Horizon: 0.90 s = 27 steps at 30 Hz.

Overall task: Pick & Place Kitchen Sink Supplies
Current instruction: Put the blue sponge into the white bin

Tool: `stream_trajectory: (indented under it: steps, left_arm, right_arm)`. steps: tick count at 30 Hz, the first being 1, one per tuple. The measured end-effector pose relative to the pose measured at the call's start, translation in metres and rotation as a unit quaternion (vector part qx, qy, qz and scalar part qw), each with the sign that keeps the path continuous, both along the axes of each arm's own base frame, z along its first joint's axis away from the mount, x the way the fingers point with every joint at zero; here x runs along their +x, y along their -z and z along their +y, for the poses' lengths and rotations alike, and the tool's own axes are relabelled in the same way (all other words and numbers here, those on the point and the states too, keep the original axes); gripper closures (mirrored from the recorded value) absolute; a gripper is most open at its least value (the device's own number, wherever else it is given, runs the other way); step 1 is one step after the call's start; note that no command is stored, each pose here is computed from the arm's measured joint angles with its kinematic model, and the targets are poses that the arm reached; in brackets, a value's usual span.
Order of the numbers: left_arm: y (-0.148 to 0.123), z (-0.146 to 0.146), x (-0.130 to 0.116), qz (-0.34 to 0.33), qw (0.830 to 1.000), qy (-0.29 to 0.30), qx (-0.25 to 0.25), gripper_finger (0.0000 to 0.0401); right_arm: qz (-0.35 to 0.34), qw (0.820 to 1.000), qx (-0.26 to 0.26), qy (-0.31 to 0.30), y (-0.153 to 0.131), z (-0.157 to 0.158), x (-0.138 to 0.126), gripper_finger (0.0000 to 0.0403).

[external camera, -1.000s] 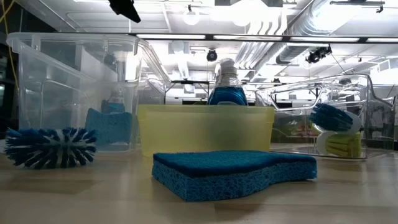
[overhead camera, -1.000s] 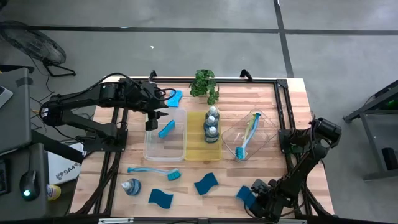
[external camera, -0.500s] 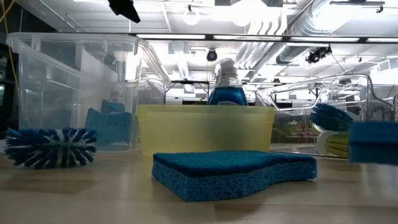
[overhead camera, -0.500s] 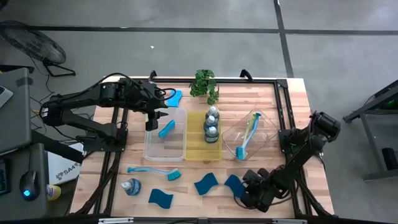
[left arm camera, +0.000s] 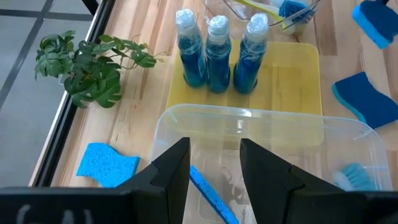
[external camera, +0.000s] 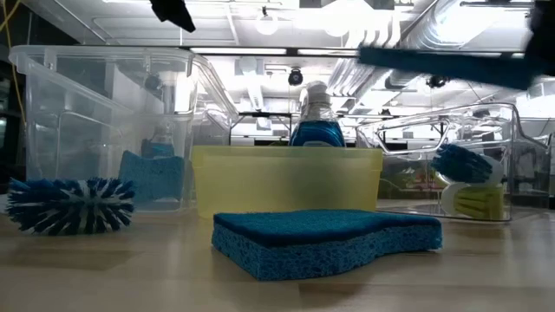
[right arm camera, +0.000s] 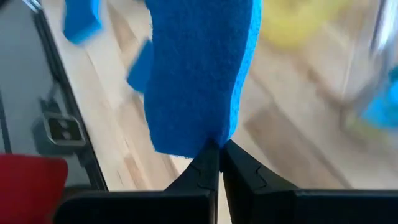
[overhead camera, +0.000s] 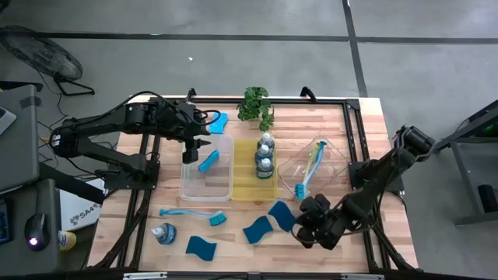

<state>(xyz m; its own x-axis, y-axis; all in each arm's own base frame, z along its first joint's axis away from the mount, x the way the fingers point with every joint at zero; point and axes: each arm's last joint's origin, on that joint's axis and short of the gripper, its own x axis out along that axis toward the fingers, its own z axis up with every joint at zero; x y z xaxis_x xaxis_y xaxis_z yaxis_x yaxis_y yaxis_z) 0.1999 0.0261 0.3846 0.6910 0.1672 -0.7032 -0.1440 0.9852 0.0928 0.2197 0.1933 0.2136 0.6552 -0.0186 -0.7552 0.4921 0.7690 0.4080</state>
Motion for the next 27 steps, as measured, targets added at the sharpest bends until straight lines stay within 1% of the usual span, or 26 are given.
stream_trajectory:
  steps: [6, 11, 14, 17, 19, 23, 27]
  left_arm:
    - [-0.001, -0.001, 0.002, -0.013, 1.0, 0.005, -0.011, 0.0266]
    - [-0.007, 0.0, 0.007, -0.055, 0.998, 0.0, -0.025, 0.0266]
    - [-0.013, -0.001, 0.012, -0.096, 0.995, 0.011, -0.034, 0.0266]
    - [-0.02, -0.001, 0.016, -0.14, 0.989, 0.02, -0.042, 0.0266]
    - [-0.025, -0.001, 0.019, -0.171, 0.984, 0.017, -0.047, 0.0266]
    - [-0.035, 0.0, 0.023, -0.227, 0.972, 0.008, -0.057, 0.0266]
    - [-0.044, 0.0, 0.029, -0.277, 0.959, 0.004, -0.065, 0.0266]
  right_arm:
    - [-0.061, 0.997, -0.052, 0.016, -0.024, -0.023, 0.006, 0.0402]
    - [-0.116, 0.986, -0.109, 0.044, -0.044, -0.046, 0.013, 0.0402]
    - [-0.148, 0.975, -0.153, 0.065, -0.054, -0.06, 0.02, 0.0402]
    - [-0.182, 0.959, -0.197, 0.092, -0.065, -0.073, 0.029, 0.0402]
    - [-0.201, 0.949, -0.222, 0.099, -0.072, -0.08, 0.035, 0.0402]
    - [-0.234, 0.93, -0.259, 0.113, -0.085, -0.095, 0.047, 0.0402]
    - [-0.248, 0.913, -0.299, 0.122, -0.094, -0.109, 0.056, 0.0402]
